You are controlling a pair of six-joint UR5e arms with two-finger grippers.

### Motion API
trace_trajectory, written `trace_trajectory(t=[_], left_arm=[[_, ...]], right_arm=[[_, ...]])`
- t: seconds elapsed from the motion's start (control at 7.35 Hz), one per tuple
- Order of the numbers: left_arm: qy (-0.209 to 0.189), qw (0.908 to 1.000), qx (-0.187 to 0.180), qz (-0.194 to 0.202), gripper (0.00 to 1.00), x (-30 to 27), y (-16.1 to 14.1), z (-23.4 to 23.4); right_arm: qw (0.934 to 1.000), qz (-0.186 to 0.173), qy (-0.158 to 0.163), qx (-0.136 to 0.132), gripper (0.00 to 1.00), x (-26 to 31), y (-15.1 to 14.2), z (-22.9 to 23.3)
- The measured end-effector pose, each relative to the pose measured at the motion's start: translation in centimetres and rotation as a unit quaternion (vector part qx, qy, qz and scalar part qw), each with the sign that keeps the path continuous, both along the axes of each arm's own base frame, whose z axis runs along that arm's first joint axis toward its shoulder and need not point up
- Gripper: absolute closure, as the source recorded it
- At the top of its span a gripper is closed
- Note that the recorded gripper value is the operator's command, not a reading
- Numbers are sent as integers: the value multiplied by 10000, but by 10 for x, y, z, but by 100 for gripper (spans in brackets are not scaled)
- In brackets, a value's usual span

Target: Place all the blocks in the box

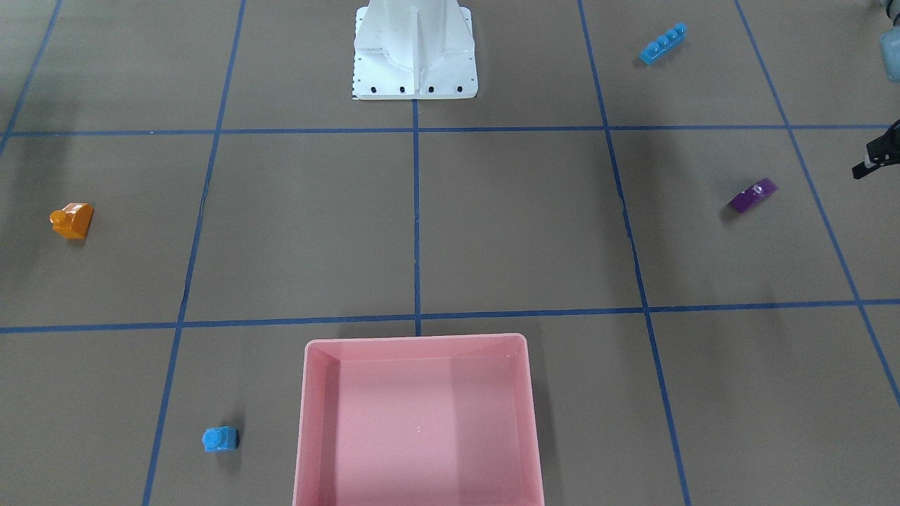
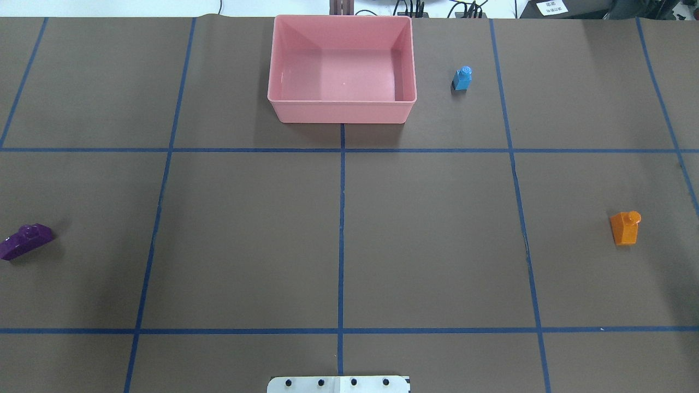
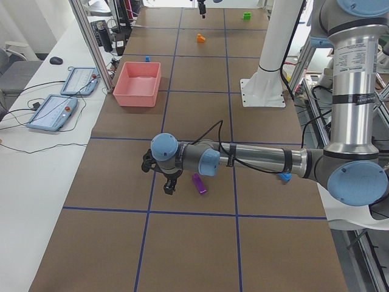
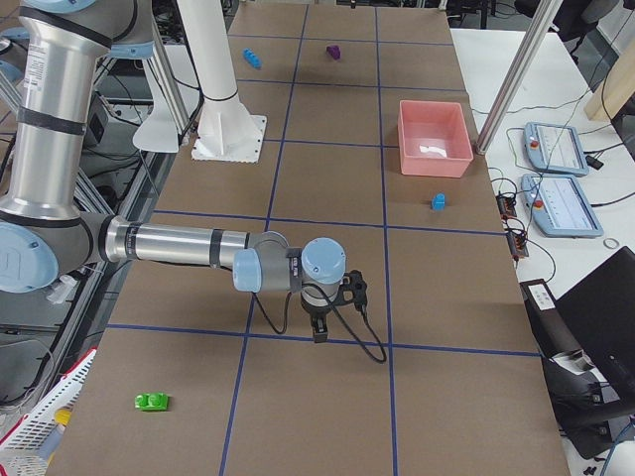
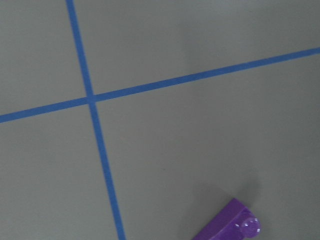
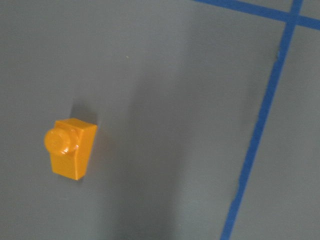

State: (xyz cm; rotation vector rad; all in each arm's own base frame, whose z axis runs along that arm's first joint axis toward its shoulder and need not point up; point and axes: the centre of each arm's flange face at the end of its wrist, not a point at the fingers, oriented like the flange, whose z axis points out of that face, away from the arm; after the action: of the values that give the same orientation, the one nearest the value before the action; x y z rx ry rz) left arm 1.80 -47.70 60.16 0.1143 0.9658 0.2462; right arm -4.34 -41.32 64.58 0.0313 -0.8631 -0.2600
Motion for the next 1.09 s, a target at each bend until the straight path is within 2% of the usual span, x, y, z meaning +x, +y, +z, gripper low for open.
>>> trace_trajectory(t=[0.41,0.82,0.95,1.09], left_arm=[[47,9999,85,93,0,10,-3,-6],[93,10000,29,-21,0,19,-7,-15],[103,9999,18,-31,0,23,-7,-16],[96,10000,15,23,0,33,-7,-18]], right_arm=[[9980,350,41,-516,0,-83,-37,-42],[9939,374,409,-954,0,-150,-43,-38],[9929,344,505,-1020,60,-160,-43,-30],[9922,325,554,-1065,100,-168,-46,-25]])
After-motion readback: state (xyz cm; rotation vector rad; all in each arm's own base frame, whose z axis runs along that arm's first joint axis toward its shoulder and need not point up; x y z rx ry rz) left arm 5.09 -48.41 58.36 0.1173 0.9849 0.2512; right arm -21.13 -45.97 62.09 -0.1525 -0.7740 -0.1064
